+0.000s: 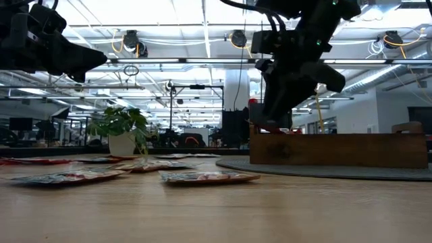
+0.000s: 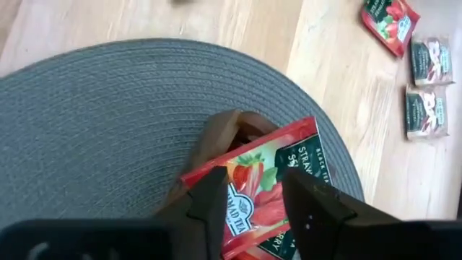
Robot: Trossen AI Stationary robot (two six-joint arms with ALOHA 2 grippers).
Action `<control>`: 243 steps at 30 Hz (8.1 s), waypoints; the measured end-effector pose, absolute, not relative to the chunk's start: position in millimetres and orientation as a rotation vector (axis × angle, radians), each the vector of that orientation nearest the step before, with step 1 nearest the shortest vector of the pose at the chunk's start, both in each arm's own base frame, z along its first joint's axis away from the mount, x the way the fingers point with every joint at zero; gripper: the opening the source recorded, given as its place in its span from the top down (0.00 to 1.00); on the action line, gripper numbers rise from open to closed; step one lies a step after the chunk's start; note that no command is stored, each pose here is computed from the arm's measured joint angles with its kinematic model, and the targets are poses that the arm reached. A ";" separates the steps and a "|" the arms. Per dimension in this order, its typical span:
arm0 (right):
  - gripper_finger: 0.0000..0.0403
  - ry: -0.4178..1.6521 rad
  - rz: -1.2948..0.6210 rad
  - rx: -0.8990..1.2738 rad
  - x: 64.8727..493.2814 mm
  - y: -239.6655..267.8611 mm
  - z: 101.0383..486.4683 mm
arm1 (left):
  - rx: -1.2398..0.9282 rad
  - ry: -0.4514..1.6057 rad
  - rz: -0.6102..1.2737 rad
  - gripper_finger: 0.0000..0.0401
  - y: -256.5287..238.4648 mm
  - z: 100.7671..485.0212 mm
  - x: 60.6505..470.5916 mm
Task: Pick & Place Tea
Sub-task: Put the red tea bag into the left section of the wooden organizer, then put the yellow tea bag into the middle section of the wooden organizer
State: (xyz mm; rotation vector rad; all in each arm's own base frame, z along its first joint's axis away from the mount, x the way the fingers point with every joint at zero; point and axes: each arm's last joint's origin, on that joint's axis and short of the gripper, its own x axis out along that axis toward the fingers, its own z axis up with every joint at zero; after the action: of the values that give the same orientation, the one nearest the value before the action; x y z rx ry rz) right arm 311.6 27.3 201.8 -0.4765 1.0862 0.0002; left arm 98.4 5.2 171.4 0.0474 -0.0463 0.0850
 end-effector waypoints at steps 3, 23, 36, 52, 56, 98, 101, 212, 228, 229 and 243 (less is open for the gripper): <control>0.84 1.107 0.027 -0.504 309.4 29.0 201.1 | 0.047 -0.047 0.085 0.82 5.2 171.6 98.3; 1.00 1.178 0.215 -0.307 305.0 25.2 193.4 | 0.047 -0.047 0.085 0.82 5.2 171.6 98.3; 1.00 1.219 0.213 -0.355 312.9 19.0 177.8 | 0.047 -0.047 0.085 0.82 5.2 171.6 98.3; 1.00 1.207 0.115 -0.438 315.6 10.3 177.7 | 0.047 -0.047 0.084 0.82 5.1 171.6 98.3; 1.00 1.210 0.113 -0.437 314.3 9.2 179.0 | 0.047 -0.047 0.084 0.82 5.2 171.6 98.4; 1.00 1.227 -0.030 -0.463 319.5 -17.2 173.1 | 0.047 -0.047 0.085 0.82 5.2 171.6 98.4; 1.00 1.238 -0.048 -0.477 318.3 -17.2 173.5 | 0.047 -0.047 0.084 0.82 5.2 171.6 98.3; 0.92 0.168 -0.354 -0.049 91.3 -9.3 239.9 | 0.047 -0.047 0.084 0.82 5.2 171.5 98.4; 0.97 0.154 -0.539 -0.087 104.9 -14.2 179.5 | 0.047 -0.047 0.085 0.82 5.2 171.6 98.3; 0.97 0.137 -0.564 -0.085 104.8 -15.4 180.9 | 0.047 -0.046 0.085 0.82 5.2 171.4 98.4; 0.69 0.522 -1.028 0.192 108.3 -59.0 244.9 | 0.047 -0.047 0.085 0.82 5.2 171.5 98.4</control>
State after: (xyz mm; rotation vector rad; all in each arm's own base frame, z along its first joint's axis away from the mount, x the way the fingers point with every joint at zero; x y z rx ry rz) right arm 108.3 -59.0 244.9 0.1925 0.5216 -1.0280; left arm 98.4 5.2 171.5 0.0474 -0.0468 0.0848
